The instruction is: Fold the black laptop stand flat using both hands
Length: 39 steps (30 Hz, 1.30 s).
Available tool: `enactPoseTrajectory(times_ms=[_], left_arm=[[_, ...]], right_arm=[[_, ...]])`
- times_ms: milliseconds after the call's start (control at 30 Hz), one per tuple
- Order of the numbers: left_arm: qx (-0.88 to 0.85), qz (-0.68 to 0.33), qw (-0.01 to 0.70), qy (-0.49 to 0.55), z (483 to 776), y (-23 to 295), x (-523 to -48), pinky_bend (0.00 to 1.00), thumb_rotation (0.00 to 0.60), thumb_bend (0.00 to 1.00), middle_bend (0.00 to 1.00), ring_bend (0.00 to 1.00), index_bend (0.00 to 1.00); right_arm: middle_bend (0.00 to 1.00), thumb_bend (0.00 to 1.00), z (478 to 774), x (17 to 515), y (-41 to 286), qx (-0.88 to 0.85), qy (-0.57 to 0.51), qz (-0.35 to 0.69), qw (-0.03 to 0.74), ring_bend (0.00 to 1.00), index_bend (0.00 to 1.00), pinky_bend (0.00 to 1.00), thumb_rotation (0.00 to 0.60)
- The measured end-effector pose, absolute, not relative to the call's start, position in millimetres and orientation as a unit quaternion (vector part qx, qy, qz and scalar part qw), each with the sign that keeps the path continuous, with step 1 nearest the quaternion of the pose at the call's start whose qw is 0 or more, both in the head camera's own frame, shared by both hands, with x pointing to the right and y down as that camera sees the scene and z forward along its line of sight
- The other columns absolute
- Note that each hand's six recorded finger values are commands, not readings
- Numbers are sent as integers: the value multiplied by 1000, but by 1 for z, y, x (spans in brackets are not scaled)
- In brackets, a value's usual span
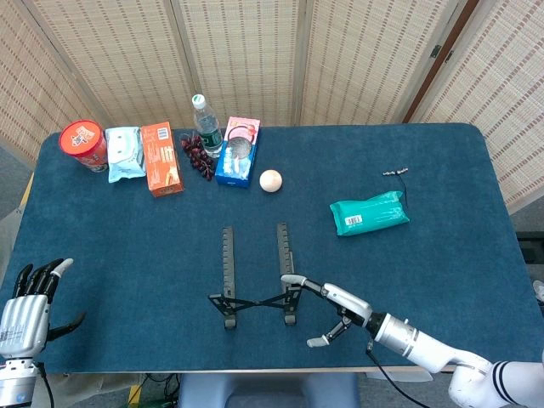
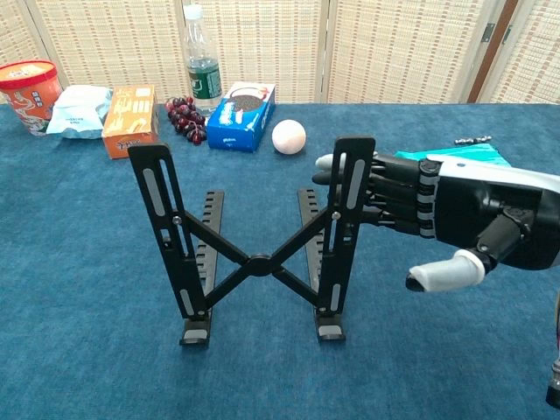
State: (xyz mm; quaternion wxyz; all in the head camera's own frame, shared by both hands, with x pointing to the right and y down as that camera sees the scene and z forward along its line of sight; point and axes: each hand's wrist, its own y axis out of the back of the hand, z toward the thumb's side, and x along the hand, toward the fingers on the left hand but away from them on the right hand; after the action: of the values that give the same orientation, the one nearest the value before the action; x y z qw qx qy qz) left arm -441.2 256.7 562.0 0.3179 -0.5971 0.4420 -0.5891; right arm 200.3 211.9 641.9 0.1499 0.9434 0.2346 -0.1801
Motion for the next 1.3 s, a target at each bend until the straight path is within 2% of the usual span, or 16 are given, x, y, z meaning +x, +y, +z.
enactPoseTrajectory(times_ms=[333,533,867,1300], left_arm=[[-597,-590,317,441,562,257,-442,0,600,147,142,136,133],[-595,-591,317,444,560,258,-443,0,600,146,142,136,133],[-593,-593,314,445,557,261,-445,0,600,147,142,136,133],[-595,-593,313,444,559,262,-445,0,600,147,142,136,133]], right_arm=[[48,0,615,213,203,948,244,-170,110,0,0,43,600],[48,0,608,210,193,950,247,-165,91,0,0,43,600],[48,0,638,186,187,946,245,-161,138,0,0,43,600],[55,5,670,183,213,933,223,-170,228,0,0,49,600]])
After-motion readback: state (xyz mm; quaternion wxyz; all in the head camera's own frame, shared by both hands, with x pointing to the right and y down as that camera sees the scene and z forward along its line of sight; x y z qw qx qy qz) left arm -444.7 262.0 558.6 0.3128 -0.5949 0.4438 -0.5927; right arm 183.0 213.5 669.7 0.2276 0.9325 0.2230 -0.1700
